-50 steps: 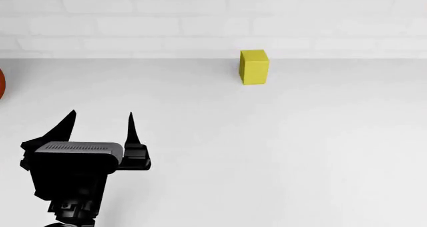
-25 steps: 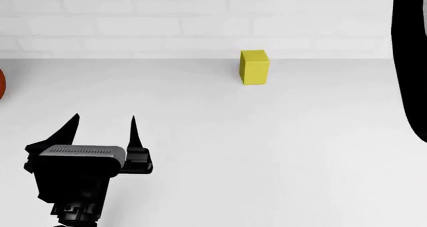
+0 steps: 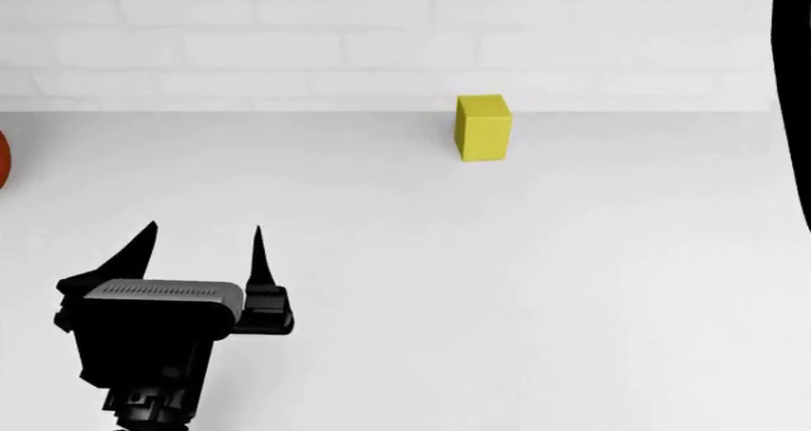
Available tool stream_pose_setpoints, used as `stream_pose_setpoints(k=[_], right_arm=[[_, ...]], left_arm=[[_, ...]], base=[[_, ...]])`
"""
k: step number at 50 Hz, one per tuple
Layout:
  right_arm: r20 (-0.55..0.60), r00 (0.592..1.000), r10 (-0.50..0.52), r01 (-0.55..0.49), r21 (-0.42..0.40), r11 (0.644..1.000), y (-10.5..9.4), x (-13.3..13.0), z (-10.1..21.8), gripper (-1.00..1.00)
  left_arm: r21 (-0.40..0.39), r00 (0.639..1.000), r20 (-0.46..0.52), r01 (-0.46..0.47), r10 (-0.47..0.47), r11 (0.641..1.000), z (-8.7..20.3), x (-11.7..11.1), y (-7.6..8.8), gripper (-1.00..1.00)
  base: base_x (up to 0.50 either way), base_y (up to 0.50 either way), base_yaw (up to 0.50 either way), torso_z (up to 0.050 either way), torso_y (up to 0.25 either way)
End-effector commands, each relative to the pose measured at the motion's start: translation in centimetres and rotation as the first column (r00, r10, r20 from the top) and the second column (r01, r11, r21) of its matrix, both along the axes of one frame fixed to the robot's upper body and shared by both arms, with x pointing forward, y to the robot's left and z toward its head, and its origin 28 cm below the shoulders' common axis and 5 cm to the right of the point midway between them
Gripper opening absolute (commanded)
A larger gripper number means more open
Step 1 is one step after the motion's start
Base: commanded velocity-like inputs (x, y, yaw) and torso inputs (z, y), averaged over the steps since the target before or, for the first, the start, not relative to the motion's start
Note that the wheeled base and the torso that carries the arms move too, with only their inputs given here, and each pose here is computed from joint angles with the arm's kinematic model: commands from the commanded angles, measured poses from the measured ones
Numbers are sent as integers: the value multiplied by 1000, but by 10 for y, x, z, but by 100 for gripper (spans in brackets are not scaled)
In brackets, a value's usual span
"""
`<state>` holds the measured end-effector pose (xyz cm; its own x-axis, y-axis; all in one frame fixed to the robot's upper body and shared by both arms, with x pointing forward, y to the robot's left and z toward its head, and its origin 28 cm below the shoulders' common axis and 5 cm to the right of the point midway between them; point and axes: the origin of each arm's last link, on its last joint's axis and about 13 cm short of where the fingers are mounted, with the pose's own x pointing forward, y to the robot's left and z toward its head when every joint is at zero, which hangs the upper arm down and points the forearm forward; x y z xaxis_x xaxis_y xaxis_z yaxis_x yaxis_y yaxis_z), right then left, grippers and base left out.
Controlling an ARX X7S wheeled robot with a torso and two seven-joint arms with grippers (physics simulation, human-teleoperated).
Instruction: Pick the bar and yogurt from the counter and place them in the cabinets closest to them.
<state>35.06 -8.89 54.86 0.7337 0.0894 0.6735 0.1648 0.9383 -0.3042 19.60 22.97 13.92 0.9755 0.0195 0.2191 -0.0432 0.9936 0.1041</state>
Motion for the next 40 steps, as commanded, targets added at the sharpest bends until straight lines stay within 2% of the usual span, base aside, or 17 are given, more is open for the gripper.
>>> stream_pose_setpoints(k=[1, 5, 7, 8, 10, 12, 14, 18, 22, 25, 29, 31, 40], right_arm=[[77, 992, 104, -104, -8, 995, 9, -21, 26, 100], [77, 987, 141, -137, -48, 989, 15, -29, 33, 100], [79, 976, 203, -202, -24, 979, 19, -36, 34, 100], [-7, 989, 145, -145, 43, 989, 3, -30, 17, 100], [-40, 987, 156, -153, 56, 987, 1, -41, 1, 100], [-3, 978, 207, -207, -16, 978, 18, -68, -10, 100], [25, 970, 242, -237, -124, 964, 33, -96, -28, 100], [-8, 974, 227, -224, -175, 959, 38, -118, -60, 100], [-52, 969, 241, -246, -146, 958, 37, -132, -99, 100], [-103, 961, 257, -267, -93, 959, 34, -139, -128, 100], [-133, 959, 249, -259, -58, 964, 32, -145, -155, 100], [-167, 953, 254, -265, -47, 963, 32, -144, -169, 100], [-295, 922, 251, -232, 100, 968, 19, -135, -229, 100]], left_arm=[[2, 1000, -6, 4, -4, 1000, -2, 0, -1, 100], [4, 1000, -2, 5, -5, 1000, -1, 1, -1, 100], [5, 1000, -5, 3, -3, 1000, -2, 1, -2, 100], [7, 1000, -7, 2, -1, 1000, -2, 2, -2, 100], [7, 1000, -7, 4, -4, 1000, -2, 2, -2, 100], [9, 1000, -6, 7, -7, 1000, -2, 2, -2, 100], [9, 1000, -6, 9, -9, 1000, -1, 1, -2, 100], [10, 1000, -4, 3, -3, 1000, -1, 1, -1, 100], [10, 1000, -3, -2, 2, 1000, -1, 0, -1, 100], [14, 1000, -5, -7, 7, 1000, -1, 0, 0, 100], [16, 1000, -8, -6, 6, 1000, -2, 1, 0, 100], [18, 1000, -9, -3, 3, 1000, -2, 2, -1, 100], [16, 1000, -8, 2, -2, 1000, -2, 1, -2, 100]], base=[[0, 0, 0, 0, 0], [0, 0, 0, 0, 0], [0, 0, 0, 0, 0], [0, 0, 0, 0, 0], [0, 0, 0, 0, 0], [0, 0, 0, 0, 0], [0, 0, 0, 0, 0], [0, 0, 0, 0, 0], [0, 0, 0, 0, 0], [0, 0, 0, 0, 0], [0, 0, 0, 0, 0], [0, 0, 0, 0, 0], [0, 0, 0, 0, 0]])
